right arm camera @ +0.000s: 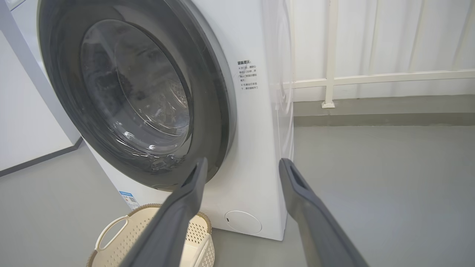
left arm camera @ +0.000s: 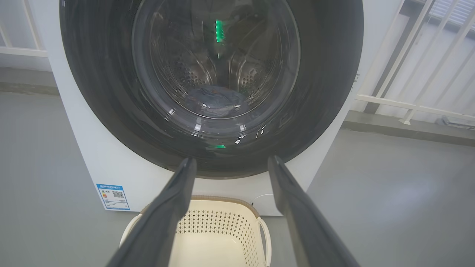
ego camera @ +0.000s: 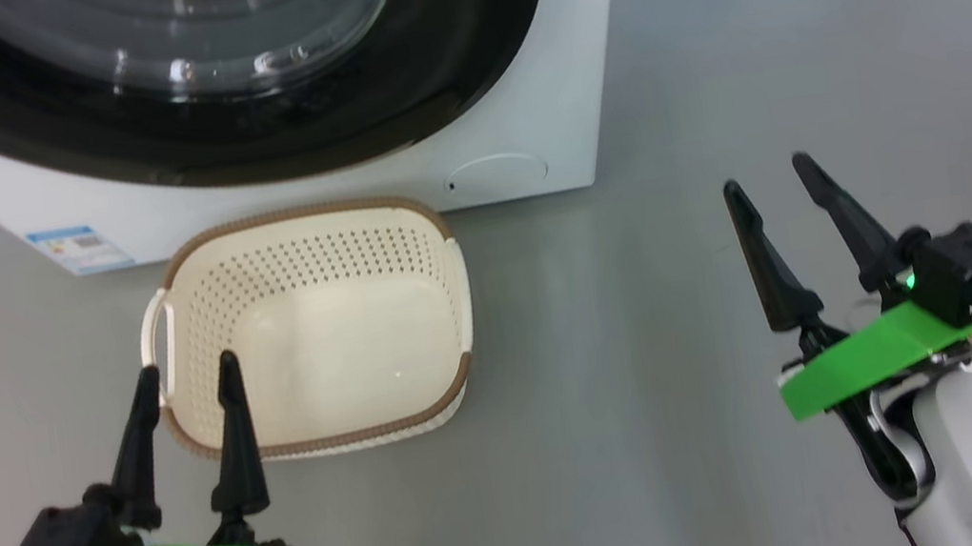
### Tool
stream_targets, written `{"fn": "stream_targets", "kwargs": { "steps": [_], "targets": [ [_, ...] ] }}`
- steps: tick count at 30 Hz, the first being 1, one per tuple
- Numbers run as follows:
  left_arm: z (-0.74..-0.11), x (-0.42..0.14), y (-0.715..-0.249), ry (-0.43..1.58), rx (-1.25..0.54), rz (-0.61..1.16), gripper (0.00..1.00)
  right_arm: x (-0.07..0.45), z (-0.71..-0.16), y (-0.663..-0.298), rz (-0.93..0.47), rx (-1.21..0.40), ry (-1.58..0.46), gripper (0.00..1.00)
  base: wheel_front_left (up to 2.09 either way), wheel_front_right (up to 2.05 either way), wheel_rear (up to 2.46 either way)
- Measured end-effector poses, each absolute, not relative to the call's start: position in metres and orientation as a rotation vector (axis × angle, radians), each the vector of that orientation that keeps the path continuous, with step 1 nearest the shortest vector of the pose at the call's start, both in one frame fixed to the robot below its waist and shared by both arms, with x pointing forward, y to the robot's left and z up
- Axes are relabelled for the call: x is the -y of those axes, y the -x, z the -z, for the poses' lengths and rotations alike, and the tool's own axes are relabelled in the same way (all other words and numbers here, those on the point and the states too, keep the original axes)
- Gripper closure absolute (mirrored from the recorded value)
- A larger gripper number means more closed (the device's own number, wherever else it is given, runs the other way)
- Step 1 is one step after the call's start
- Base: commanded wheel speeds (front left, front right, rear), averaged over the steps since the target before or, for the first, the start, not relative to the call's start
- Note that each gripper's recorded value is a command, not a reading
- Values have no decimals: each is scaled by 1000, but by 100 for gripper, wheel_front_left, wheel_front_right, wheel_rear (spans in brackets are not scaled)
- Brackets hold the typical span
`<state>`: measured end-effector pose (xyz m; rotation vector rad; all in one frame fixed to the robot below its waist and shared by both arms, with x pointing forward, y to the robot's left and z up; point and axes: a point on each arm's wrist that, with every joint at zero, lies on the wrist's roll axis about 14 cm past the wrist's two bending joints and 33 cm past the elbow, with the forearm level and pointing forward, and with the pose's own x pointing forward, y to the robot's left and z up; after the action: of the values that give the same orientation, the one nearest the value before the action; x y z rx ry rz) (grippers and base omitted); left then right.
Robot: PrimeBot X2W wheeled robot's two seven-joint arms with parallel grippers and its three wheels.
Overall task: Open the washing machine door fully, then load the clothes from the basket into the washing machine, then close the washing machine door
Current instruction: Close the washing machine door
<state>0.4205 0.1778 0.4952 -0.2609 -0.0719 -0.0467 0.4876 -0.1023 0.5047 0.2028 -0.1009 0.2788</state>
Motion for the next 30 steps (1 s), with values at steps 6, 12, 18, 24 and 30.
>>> {"fn": "stream_targets", "kwargs": {
  "steps": [6, 12, 18, 24, 30],
  "targets": [
    [-497, -177, -409, 261, 72, 51, 0, 118, -508, -465, -238, 99, -198, 0, 0, 0, 0],
    [-501, -176, -397, 240, 75, 59, 0, 131, -507, -439, -201, 86, -196, 0, 0, 0, 0],
    [-501, -180, -380, 223, 71, 55, 0, 148, -503, -414, -148, 71, -195, 0, 0, 0, 0],
    [-498, -186, -366, 202, 60, 39, 0, 164, -506, -397, -103, 84, -195, 0, 0, 0, 0],
    [-499, -186, -356, 190, 61, 39, 0, 166, -511, -386, -96, 95, -195, 0, 0, 0, 0]
  ]
}}
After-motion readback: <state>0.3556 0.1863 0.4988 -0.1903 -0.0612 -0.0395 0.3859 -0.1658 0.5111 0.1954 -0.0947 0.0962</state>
